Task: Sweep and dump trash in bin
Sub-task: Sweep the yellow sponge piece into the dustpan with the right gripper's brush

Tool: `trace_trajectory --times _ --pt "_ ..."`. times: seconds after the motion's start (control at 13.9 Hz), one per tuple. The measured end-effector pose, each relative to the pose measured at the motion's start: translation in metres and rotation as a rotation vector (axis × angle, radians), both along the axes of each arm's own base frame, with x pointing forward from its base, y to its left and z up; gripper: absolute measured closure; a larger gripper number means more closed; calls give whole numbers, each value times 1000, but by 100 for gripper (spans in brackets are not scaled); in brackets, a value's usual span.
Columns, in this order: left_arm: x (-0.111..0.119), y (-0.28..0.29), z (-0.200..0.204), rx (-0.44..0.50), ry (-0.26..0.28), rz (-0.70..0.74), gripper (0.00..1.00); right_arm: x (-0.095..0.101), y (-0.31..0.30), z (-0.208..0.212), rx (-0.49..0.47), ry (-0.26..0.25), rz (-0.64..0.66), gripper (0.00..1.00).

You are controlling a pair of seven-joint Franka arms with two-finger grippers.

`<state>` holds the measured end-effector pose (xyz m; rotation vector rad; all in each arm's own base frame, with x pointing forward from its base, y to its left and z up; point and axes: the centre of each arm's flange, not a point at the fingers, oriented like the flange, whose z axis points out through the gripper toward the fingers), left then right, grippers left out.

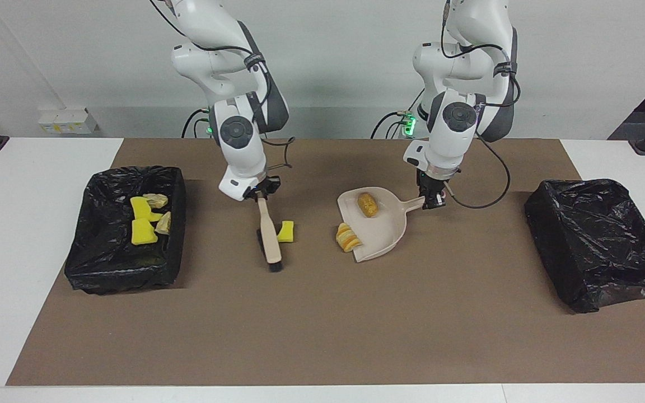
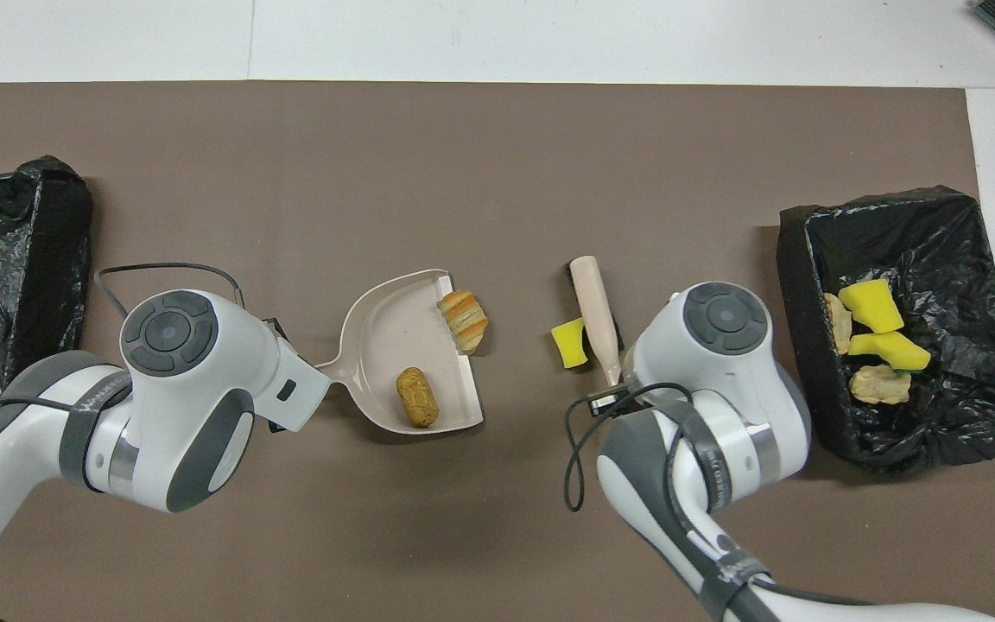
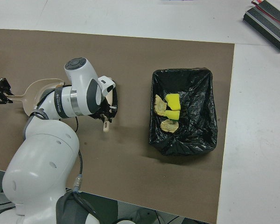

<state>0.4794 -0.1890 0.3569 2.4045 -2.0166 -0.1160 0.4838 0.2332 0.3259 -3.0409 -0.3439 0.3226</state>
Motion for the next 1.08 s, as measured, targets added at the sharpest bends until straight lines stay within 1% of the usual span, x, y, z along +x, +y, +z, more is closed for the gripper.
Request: trace_trajectory --times 0.22,0.43,0.58,0.79,1.08 --pt "-2 -4 0 14 -2 -10 68 -7 69 11 69 6 -20 74" --pt "-9 -17 0 22 -3 -38 68 -15 142 12 99 7 -45 74" --pt "-14 -29 -1 26 -4 -59 68 -20 174 12 131 22 -69 74" --pt "-14 -30 -2 24 -10 -63 68 -38 200 15 134 32 -73 74" --pt "-12 -29 -3 20 -16 -68 68 -42 195 32 102 48 -89 74"
